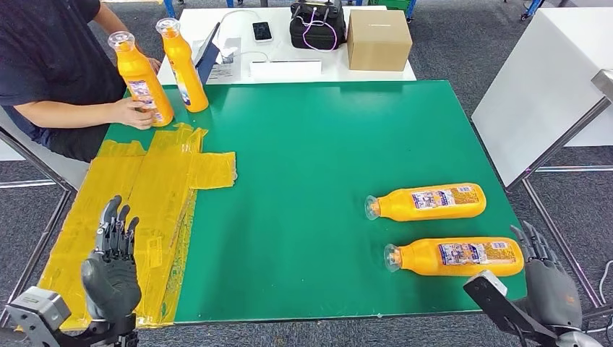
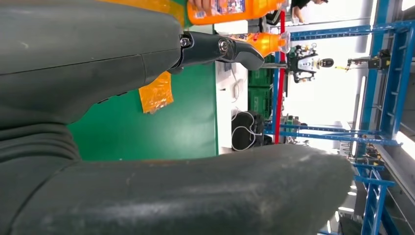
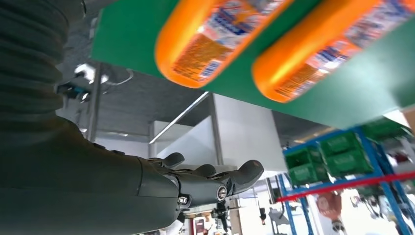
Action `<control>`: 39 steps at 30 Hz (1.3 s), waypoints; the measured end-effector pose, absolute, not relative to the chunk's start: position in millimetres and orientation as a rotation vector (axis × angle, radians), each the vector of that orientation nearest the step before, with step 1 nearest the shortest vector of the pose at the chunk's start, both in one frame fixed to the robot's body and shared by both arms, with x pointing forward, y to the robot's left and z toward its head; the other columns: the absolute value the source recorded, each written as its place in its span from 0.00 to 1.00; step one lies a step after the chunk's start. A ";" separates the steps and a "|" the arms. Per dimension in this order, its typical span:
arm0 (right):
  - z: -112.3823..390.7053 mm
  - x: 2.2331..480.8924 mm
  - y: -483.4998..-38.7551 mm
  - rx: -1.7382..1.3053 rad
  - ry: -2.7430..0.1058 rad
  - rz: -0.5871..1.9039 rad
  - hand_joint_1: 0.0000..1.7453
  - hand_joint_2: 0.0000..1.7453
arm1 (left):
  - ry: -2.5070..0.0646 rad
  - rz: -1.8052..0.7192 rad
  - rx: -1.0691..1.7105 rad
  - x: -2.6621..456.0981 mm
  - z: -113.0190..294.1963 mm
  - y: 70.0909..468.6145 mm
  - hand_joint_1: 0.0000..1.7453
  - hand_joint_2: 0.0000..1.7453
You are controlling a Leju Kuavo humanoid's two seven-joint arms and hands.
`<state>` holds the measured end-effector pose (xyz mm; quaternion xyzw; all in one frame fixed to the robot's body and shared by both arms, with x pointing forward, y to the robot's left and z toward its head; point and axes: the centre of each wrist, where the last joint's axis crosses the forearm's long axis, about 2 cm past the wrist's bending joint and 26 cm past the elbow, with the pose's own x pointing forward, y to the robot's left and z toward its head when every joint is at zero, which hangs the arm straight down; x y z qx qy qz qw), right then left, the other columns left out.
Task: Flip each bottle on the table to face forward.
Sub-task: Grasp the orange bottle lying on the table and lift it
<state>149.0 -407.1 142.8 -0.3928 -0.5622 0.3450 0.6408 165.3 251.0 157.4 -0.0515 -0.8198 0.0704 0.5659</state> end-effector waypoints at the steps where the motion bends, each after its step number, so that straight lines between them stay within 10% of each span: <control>1: 142.1 149.3 -410.9 -0.897 -1.268 0.794 0.00 1.00 | -1.927 0.165 -0.123 165.3 157.8 251.2 0.00 0.00; 39: 135.0 220.2 -425.4 -0.771 -1.052 1.151 0.00 1.00 | -1.961 0.160 -0.122 175.1 166.0 257.1 0.00 0.00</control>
